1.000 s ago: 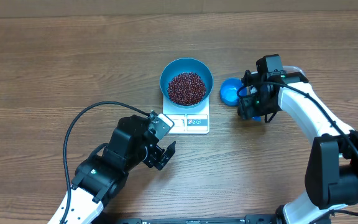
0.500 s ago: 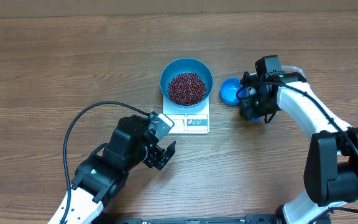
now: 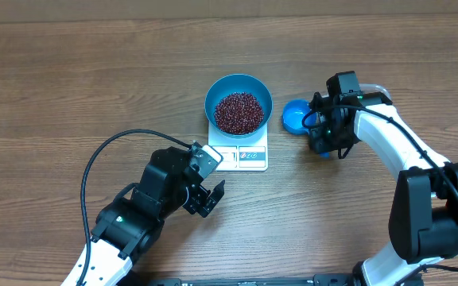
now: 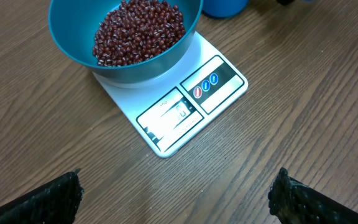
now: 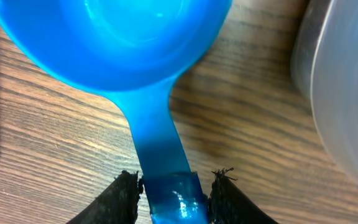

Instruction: Scoop item into bowl and weigh 150g on scale

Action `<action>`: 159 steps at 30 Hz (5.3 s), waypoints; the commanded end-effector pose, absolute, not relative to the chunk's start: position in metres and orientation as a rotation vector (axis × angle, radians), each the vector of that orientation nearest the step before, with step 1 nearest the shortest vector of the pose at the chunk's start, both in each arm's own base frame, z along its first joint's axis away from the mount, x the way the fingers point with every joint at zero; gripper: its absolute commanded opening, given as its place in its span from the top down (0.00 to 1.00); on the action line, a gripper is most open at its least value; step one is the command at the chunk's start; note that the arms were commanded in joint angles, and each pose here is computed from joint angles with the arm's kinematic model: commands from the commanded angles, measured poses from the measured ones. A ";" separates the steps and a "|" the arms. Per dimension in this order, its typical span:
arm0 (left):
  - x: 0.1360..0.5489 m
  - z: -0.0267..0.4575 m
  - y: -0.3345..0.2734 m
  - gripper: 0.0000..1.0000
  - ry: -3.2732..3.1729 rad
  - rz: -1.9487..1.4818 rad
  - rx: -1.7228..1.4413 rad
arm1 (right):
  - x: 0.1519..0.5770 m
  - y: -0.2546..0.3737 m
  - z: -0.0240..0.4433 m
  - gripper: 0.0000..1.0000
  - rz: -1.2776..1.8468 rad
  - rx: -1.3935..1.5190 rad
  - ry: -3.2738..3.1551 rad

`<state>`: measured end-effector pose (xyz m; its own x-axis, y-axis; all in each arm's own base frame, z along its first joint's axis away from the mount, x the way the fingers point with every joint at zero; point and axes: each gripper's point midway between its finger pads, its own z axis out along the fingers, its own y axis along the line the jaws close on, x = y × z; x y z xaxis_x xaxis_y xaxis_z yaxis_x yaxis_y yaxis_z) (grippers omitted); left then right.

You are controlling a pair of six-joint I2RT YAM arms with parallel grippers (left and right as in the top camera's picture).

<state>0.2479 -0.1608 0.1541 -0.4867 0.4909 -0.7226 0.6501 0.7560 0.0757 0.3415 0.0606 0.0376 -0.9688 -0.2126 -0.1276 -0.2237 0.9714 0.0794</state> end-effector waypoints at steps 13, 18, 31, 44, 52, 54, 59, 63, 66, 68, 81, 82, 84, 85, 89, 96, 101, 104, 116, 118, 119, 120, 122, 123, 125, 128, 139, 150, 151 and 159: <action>0.247 0.155 -0.162 0.00 2.180 -0.285 0.852 | 0.326 0.070 0.035 0.79 0.241 0.024 3.093; 0.247 0.155 -0.162 0.00 2.180 -0.285 0.852 | 0.326 0.071 0.035 0.79 0.242 0.019 3.093; 0.247 0.155 -0.162 0.01 2.180 -0.285 0.852 | 0.326 0.071 0.035 0.25 0.241 0.018 3.091; 0.247 0.155 -0.162 0.00 2.180 -0.285 0.852 | 0.324 0.071 0.035 0.00 0.241 0.019 3.100; 0.247 0.155 -0.162 0.00 2.180 -0.285 0.852 | 0.324 0.071 0.053 0.00 0.241 0.021 3.097; 0.247 0.155 -0.162 0.00 2.180 -0.285 0.852 | 0.325 0.071 0.068 0.00 0.243 0.019 3.080; 0.247 0.155 -0.162 0.01 2.180 -0.285 0.852 | 0.323 0.071 0.107 0.00 0.250 0.024 3.028; 0.247 0.155 -0.162 0.00 2.180 -0.285 0.852 | 0.315 0.065 0.153 0.00 0.225 0.112 2.974; 0.247 0.155 -0.162 0.01 2.180 -0.285 0.852 | 0.302 0.055 0.185 0.00 0.175 0.242 2.950; 0.247 0.155 -0.162 0.00 2.180 -0.285 0.852 | 0.292 0.050 0.204 0.00 0.148 0.336 2.931; 0.247 0.155 -0.162 0.00 2.180 -0.285 0.852 | 0.250 0.037 0.269 0.00 0.160 0.429 2.779; 0.247 0.155 -0.162 0.01 2.180 -0.285 0.852 | 0.249 0.037 0.269 0.00 0.160 0.429 2.778; 0.247 0.155 -0.162 0.01 2.180 -0.285 0.852 | 0.249 0.037 0.269 0.00 0.158 0.430 2.784; 0.247 0.155 -0.162 0.01 2.180 -0.285 0.852 | 0.248 0.037 0.268 0.00 0.157 0.430 2.787; 0.247 0.155 -0.162 0.00 2.180 -0.285 0.852 | 0.248 0.037 0.268 0.00 0.157 0.430 2.787; 0.247 0.155 -0.162 0.00 2.180 -0.285 0.852 | 0.248 0.037 0.268 0.00 0.157 0.430 2.787; 0.247 0.155 -0.162 0.00 2.180 -0.285 0.852 | 0.248 0.037 0.268 0.00 0.157 0.430 2.787; 0.247 0.155 -0.162 0.00 2.180 -0.285 0.852 | 0.248 0.037 0.268 0.00 0.157 0.430 2.787; 0.247 0.155 -0.162 0.01 2.180 -0.285 0.852 | 0.248 0.037 0.268 0.00 0.157 0.430 2.787; 0.247 0.155 -0.162 0.00 2.180 -0.285 0.852 | 0.248 0.037 0.268 0.00 0.157 0.430 2.787; 0.247 0.155 -0.162 0.00 2.180 -0.285 0.852 | 0.248 0.037 0.268 0.00 0.157 0.430 2.787; 0.247 0.155 -0.162 0.01 2.180 -0.285 0.852 | 0.248 0.037 0.268 0.00 0.157 0.430 2.787; 0.247 0.155 -0.162 0.00 2.180 -0.285 0.852 | 0.248 0.037 0.268 0.00 0.157 0.430 2.787; 0.247 0.155 -0.162 0.00 2.180 -0.285 0.852 | 0.248 0.037 0.268 0.00 0.157 0.430 2.787; 0.247 0.155 -0.162 0.00 2.180 -0.285 0.852 | 0.248 0.037 0.268 0.00 0.157 0.430 2.787; 0.247 0.155 -0.162 0.00 2.180 -0.285 0.852 | 0.248 0.037 0.268 0.00 0.157 0.430 2.787; 0.237 0.140 -0.150 0.00 2.264 -0.239 0.865 | 0.248 0.037 0.268 0.00 0.157 0.430 2.787; 0.215 0.112 -0.138 0.00 2.305 -0.239 0.878 | 0.248 0.037 0.268 0.00 0.157 0.430 2.787; 0.214 0.108 -0.139 0.00 2.287 -0.252 0.875 | 0.248 0.037 0.268 0.00 0.157 0.430 2.787; 0.235 0.141 -0.152 0.01 1.823 -0.311 0.728 | 0.248 0.037 0.268 0.00 0.157 0.430 2.787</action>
